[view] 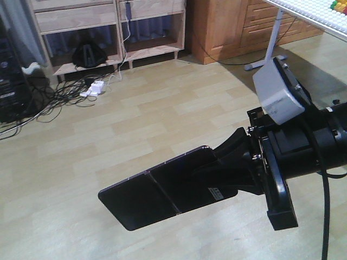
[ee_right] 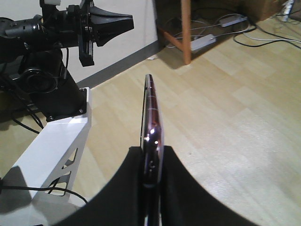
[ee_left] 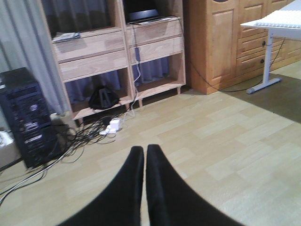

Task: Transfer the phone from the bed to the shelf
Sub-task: 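Hold the phone in the right gripper while the base drives to the shelf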

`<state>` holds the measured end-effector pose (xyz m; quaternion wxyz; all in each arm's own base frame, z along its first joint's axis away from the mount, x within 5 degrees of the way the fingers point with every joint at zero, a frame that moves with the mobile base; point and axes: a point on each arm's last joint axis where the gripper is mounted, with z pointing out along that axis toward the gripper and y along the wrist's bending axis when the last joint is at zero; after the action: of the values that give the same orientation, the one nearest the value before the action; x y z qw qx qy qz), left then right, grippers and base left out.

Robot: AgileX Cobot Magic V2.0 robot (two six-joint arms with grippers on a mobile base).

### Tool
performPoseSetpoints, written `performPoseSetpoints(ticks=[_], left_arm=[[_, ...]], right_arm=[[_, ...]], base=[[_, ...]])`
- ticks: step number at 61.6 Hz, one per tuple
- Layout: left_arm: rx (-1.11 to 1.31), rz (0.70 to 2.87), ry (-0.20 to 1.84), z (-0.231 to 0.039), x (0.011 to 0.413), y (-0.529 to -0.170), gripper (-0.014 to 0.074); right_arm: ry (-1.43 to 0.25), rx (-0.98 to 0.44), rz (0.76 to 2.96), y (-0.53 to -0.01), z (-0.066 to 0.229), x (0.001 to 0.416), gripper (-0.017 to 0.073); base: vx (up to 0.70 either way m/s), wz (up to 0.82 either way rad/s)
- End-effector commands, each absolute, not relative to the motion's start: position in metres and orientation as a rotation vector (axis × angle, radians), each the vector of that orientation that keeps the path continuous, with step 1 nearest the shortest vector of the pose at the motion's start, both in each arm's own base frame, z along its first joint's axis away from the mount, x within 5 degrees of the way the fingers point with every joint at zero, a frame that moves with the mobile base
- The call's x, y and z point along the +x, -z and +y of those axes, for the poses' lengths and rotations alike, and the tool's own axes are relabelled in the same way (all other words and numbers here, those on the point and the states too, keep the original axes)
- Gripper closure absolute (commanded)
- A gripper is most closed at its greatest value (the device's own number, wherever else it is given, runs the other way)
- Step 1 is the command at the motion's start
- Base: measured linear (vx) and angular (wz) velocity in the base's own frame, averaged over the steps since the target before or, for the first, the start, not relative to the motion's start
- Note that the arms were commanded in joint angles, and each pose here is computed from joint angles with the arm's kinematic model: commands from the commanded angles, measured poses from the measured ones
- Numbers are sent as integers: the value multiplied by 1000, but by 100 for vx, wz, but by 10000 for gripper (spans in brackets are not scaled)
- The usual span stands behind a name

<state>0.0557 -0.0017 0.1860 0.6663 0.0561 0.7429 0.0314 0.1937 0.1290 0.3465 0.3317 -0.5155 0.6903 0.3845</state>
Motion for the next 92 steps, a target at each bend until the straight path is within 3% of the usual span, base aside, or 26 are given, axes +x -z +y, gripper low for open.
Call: performPoseSetpoints(ticks=[1, 92], left_arm=[[106, 1578, -64, -2, 55, -201, 592], [106, 1578, -64, -2, 55, -201, 592]], right_arm=[[-1106, -1334, 1714, -365, 131, 183, 561], [-1107, -1335, 1714, -365, 131, 183, 561]], base=[[44, -18], [49, -10]])
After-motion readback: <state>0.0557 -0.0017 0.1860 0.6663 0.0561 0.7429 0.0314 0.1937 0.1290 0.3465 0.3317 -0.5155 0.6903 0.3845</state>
